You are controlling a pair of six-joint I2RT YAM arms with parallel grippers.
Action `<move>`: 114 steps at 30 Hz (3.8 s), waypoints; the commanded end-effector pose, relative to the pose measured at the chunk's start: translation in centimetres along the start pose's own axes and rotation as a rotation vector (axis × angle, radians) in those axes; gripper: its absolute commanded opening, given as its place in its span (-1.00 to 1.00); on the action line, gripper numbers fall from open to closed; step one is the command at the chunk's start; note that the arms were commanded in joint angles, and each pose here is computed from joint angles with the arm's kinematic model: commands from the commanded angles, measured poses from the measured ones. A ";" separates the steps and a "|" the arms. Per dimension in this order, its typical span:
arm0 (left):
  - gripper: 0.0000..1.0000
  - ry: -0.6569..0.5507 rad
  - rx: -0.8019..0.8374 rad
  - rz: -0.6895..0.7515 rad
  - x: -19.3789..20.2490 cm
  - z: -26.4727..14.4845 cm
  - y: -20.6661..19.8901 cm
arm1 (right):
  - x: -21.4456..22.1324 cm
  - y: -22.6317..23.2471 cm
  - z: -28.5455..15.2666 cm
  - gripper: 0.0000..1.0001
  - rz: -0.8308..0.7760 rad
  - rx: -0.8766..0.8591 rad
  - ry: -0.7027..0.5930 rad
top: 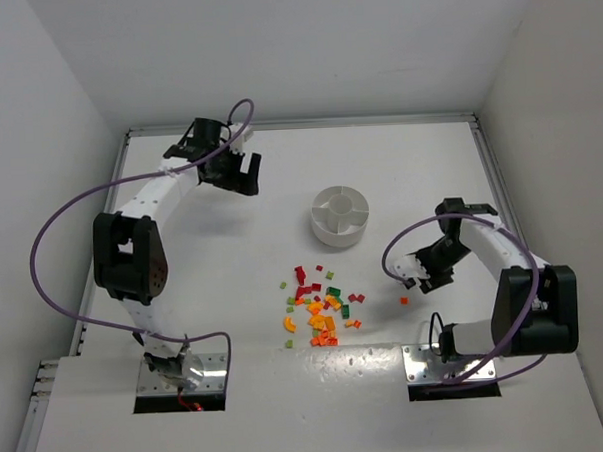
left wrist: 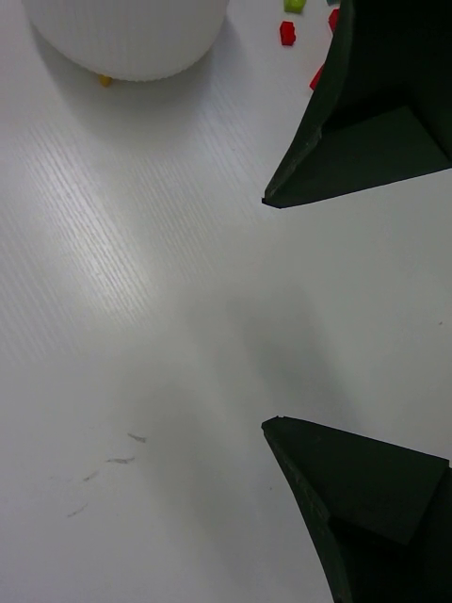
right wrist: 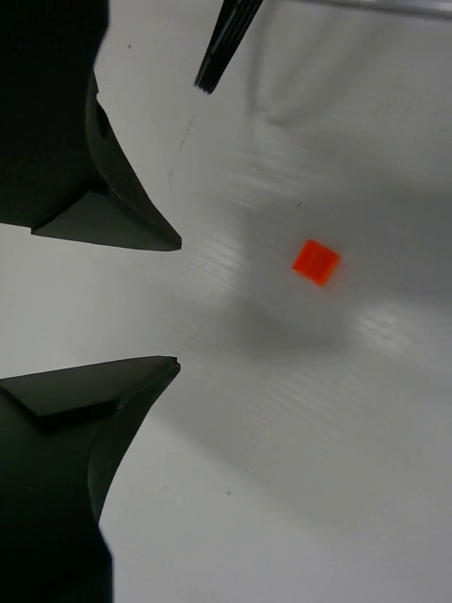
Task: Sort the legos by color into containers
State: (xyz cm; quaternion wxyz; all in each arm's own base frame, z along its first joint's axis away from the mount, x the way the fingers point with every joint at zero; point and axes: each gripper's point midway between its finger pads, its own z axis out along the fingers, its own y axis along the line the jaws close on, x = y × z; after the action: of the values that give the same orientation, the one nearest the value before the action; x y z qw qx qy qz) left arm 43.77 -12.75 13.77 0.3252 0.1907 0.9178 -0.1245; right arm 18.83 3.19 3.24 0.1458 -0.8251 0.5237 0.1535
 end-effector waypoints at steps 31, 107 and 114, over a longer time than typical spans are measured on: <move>0.99 0.020 0.186 -0.144 0.6 1.9 0.1 | -4.8 -0.9 4.6 0.11 -0.874 -0.005 -0.313; 0.99 0.099 0.188 -0.165 1.9 5.6 0.2 | -3.0 0.0 6.8 -0.13 -0.236 -0.080 -0.086; 0.99 0.088 0.182 -0.169 1.5 5.6 0.8 | -2.8 0.4 7.1 -0.30 -0.248 -0.116 -0.066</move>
State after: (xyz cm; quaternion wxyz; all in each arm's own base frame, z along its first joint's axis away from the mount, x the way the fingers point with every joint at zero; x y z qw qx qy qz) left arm 45.05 -13.37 7.26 0.2387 0.1471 0.9349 -0.2175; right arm 15.20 7.95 -1.49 0.1280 -0.8705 0.4237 0.2152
